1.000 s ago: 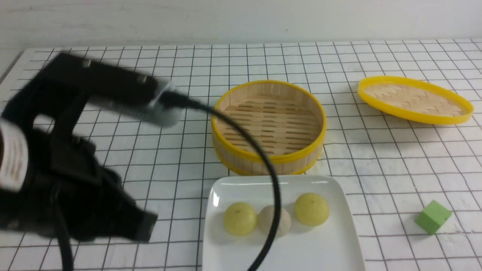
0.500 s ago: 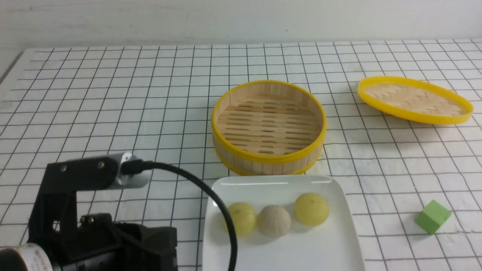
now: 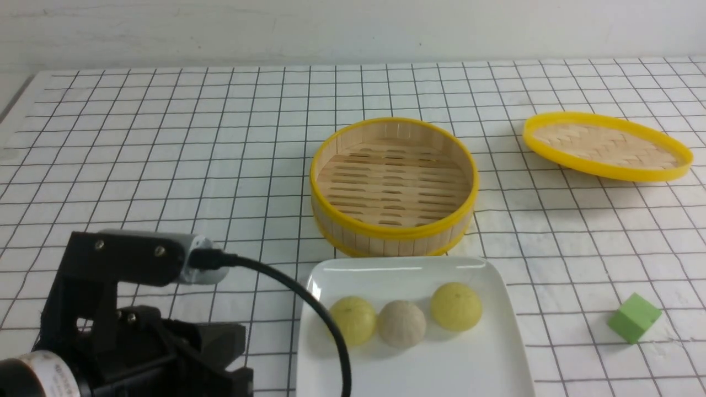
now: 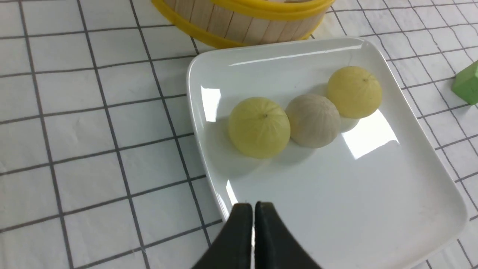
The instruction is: Put the steamed buns into the plate on the white-black tablecloth.
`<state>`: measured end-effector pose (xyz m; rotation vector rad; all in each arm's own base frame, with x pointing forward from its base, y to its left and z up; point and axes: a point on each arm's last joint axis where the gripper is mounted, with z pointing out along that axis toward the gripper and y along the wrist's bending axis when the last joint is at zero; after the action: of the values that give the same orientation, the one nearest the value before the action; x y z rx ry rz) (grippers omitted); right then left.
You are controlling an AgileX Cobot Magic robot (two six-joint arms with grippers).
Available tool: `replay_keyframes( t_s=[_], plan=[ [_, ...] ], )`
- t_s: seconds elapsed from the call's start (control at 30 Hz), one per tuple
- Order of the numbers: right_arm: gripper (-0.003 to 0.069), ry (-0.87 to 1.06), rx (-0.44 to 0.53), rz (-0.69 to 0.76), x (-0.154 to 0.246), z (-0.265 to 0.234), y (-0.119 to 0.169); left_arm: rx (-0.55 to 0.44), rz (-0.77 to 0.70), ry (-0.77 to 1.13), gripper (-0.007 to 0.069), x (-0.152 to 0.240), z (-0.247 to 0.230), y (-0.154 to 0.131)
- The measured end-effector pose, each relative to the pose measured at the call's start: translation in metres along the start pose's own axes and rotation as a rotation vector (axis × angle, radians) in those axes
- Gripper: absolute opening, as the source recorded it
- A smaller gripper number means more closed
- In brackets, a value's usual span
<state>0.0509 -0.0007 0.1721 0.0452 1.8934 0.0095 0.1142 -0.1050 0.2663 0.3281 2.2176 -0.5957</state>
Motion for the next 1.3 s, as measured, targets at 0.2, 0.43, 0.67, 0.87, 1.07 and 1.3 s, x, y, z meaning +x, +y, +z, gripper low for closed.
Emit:
replay_keyframes(
  t_s=[0.2, 0.43, 0.67, 0.87, 1.07, 1.3],
  plan=[
    [0.0076, 0.0, 0.0, 0.0, 0.0, 0.0, 0.0, -0.012, 0.053, -0.095, 0.0049, -0.005, -0.018, 0.009],
    [0.0078, 0.0, 0.0, 0.0, 0.0, 0.0, 0.0, -0.162, 0.099, -0.302, 0.0054, 0.025, -0.043, 0.048],
    [0.0081, 0.0, 0.0, 0.0, 0.0, 0.0, 0.0, -0.404, 0.041, -0.445, 0.0057, 0.086, -0.049, 0.082],
    [0.009, 0.001, 0.0, 0.0, 0.0, 0.0, 0.0, -0.554, 0.003, -0.434, 0.0067, 0.113, -0.041, 0.096],
    [0.0099, 0.001, 0.0, 0.0, 0.0, 0.0, 0.0, -0.565, 0.036, -0.429, 0.0072, 0.115, -0.042, 0.097],
    [0.0108, 0.001, 0.0, 0.0, 0.0, 0.0, 0.0, -0.571, 0.032, -0.425, 0.0075, 0.116, -0.042, 0.097]
  ],
)
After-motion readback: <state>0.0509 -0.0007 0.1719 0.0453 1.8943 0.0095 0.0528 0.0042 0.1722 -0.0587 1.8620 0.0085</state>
